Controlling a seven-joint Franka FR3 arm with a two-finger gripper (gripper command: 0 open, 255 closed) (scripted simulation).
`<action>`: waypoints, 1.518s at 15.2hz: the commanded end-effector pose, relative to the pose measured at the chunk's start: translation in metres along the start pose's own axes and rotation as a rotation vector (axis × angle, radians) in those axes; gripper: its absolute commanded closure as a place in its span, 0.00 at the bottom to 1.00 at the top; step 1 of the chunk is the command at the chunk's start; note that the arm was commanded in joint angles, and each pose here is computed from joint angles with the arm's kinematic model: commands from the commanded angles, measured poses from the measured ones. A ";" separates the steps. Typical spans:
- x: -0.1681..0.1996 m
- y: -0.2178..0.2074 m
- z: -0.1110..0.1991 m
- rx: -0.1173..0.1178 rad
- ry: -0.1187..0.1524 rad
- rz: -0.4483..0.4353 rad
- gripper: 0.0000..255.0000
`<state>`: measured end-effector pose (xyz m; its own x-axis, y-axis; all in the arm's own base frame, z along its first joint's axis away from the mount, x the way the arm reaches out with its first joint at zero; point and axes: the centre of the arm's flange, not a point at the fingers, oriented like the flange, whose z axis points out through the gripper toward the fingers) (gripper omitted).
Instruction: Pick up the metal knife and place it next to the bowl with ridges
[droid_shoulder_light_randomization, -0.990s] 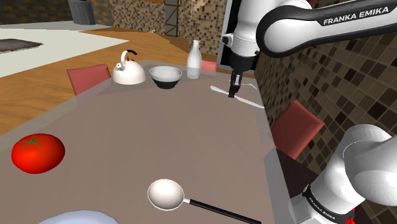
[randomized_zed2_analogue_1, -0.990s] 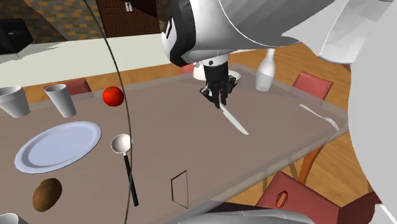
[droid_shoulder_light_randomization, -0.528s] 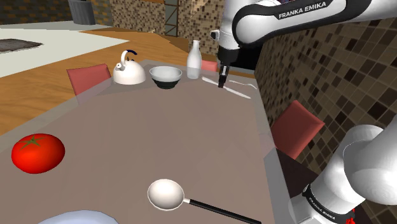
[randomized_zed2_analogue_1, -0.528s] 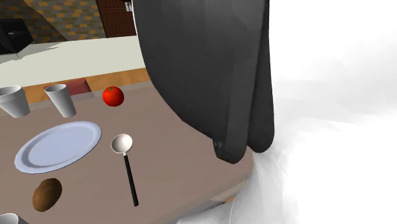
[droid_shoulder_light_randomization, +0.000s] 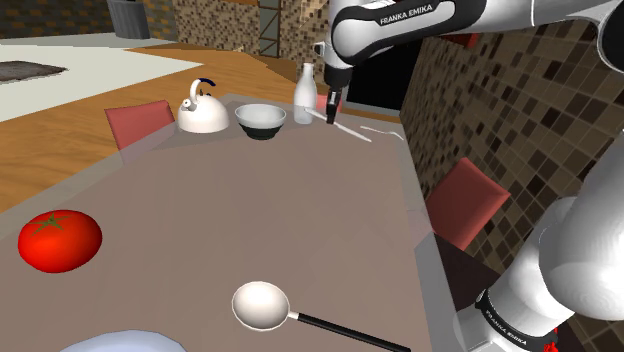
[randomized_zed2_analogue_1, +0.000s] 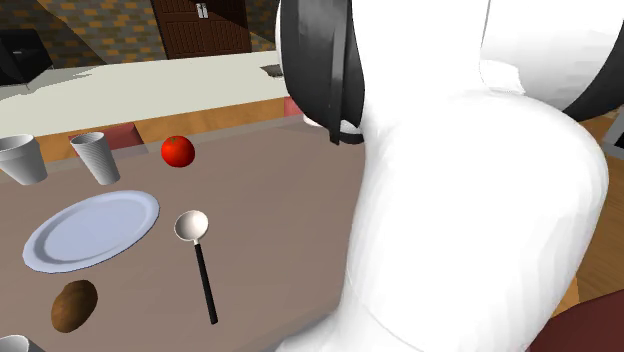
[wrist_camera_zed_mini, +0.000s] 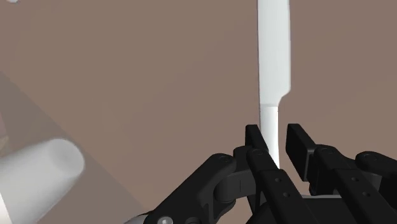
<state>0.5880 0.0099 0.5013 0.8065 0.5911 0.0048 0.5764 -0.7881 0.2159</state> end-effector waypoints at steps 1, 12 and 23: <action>0.012 0.025 0.003 -0.001 0.000 -0.001 1.00; 0.072 0.117 0.035 -0.001 0.000 -0.001 1.00; 0.071 0.105 0.091 -0.001 0.000 -0.001 1.00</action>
<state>0.7185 -0.0422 0.4473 0.8018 0.5973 0.0179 0.5793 -0.7842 0.2223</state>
